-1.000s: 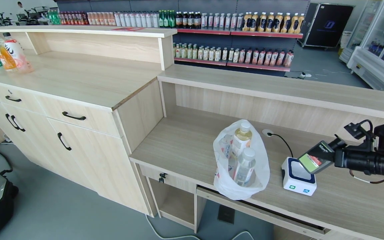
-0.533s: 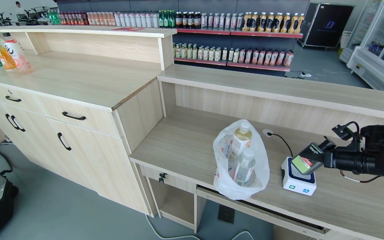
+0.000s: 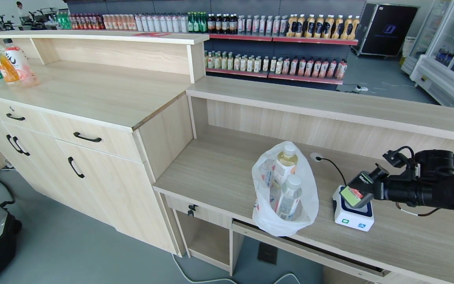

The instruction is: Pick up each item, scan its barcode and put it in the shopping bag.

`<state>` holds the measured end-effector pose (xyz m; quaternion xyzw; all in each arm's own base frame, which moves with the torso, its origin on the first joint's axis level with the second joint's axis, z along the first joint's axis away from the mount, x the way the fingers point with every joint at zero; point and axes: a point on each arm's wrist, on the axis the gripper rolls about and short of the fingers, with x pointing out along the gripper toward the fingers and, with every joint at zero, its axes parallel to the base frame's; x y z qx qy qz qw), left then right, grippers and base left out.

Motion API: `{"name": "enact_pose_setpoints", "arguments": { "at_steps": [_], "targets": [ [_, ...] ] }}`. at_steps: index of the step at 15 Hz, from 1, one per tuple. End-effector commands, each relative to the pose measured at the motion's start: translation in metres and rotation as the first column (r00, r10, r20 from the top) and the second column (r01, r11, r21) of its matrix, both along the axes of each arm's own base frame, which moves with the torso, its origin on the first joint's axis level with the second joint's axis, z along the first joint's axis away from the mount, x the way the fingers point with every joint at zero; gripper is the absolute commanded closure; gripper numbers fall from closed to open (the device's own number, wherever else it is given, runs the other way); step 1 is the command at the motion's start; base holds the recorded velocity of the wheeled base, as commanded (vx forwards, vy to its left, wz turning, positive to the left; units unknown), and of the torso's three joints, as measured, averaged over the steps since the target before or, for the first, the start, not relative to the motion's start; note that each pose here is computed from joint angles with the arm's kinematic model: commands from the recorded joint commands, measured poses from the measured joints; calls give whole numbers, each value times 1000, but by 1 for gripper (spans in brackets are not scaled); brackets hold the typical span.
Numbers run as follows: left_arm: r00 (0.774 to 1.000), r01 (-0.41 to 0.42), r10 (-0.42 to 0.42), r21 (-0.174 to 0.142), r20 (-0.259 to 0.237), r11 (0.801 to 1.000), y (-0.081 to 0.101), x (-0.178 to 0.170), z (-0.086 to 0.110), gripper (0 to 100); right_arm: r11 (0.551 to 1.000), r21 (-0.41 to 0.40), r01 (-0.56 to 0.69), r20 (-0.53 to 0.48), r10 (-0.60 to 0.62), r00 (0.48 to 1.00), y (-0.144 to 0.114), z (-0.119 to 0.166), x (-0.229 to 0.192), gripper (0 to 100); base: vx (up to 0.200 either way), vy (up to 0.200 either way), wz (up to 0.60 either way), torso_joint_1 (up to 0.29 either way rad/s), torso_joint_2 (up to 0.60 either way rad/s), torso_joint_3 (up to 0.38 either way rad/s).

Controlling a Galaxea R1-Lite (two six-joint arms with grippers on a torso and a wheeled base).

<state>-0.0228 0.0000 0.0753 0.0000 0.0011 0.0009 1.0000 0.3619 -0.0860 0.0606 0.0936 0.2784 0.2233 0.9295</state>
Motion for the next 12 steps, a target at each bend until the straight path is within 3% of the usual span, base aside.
{"name": "enact_pose_setpoints", "arguments": {
  "at_steps": [1, 12],
  "targets": [
    [1000, 0, 0, 0, 1, 1000, 0, 0, 0, 0, 1000, 0, -5, -5, 5, 1000, 2, -4, 2, 100, 0, 0, 0, 0, 0, 0],
    [1000, 0, 0, 0, 1, 1000, 0, 0, 0, 0, 1000, -6, -10, -21, 10, 1000, 7, -12, 8, 100, 0, 0, 0, 0, 0, 0]
  ]
}}
